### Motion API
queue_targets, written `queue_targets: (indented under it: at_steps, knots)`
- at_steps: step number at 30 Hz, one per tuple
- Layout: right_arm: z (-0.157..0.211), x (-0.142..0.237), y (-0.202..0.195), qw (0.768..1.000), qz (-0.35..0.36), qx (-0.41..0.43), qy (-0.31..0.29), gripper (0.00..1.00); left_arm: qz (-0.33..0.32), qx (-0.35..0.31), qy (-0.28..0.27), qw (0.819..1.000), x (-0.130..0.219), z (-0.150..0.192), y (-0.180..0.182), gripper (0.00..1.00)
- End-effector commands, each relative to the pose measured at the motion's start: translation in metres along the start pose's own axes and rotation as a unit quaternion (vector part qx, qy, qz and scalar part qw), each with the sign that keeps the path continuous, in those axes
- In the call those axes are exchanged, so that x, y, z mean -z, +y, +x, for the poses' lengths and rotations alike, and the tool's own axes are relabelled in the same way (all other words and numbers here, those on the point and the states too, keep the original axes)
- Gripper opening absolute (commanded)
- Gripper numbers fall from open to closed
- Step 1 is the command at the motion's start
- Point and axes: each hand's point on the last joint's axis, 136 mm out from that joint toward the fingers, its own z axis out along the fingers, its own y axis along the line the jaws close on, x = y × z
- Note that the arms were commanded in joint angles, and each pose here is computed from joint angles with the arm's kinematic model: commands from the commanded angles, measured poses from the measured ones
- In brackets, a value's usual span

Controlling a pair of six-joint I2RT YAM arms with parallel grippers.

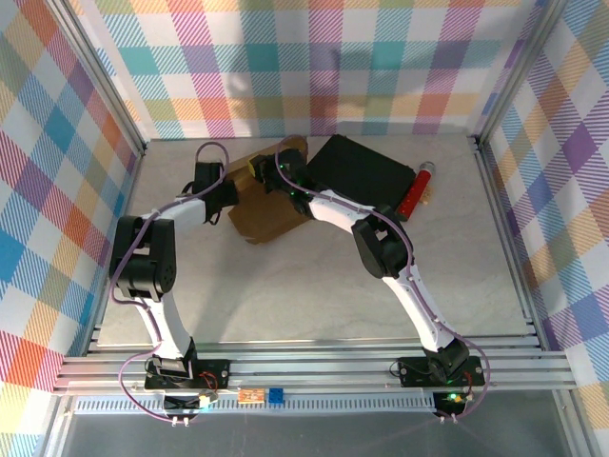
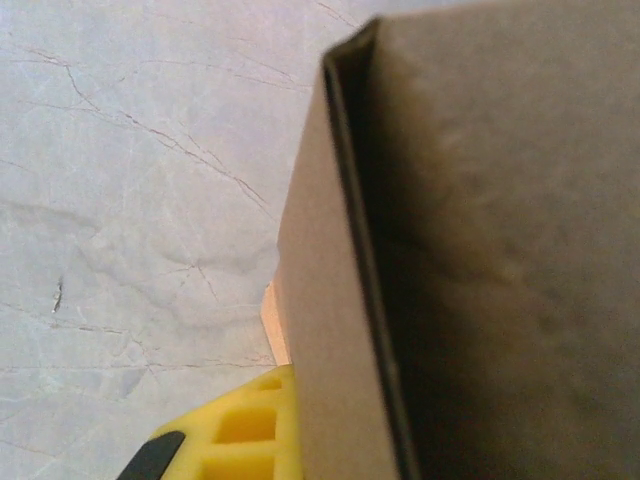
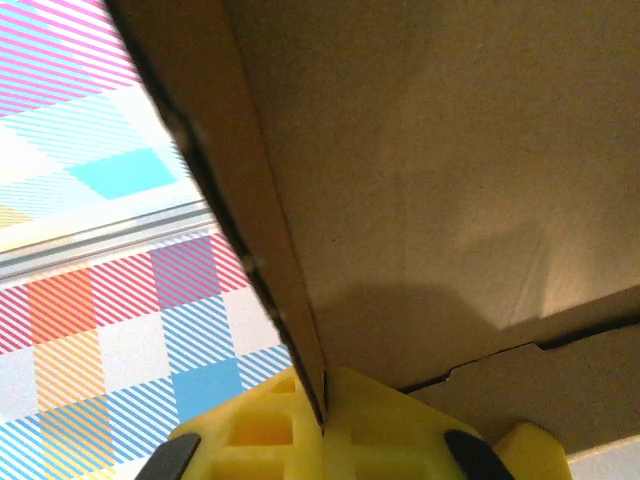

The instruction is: Fold the paper box

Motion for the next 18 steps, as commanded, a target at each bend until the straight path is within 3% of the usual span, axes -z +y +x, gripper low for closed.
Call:
queue_targets:
  at_steps: [1, 9, 14, 18]
  knots:
    - [0.018, -0.004, -0.042, 0.997, 0.068, -0.023, 0.028, 0.00, 0.007, -0.006, -0.006, 1.000, -0.002, -0.009, -0.012, 0.00]
    - [0.018, -0.001, -0.039, 0.996, 0.076, -0.028, 0.023, 0.00, -0.016, 0.012, -0.004, 1.000, 0.001, -0.010, -0.005, 0.00]
    - [0.013, 0.012, -0.019, 0.996, 0.083, -0.014, 0.007, 0.41, -0.021, 0.012, 0.003, 1.000, 0.020, -0.019, -0.006, 0.00]
    - [0.011, 0.032, 0.016, 0.997, 0.082, 0.009, 0.009, 0.56, -0.020, 0.004, 0.021, 1.000, 0.037, -0.021, -0.004, 0.00]
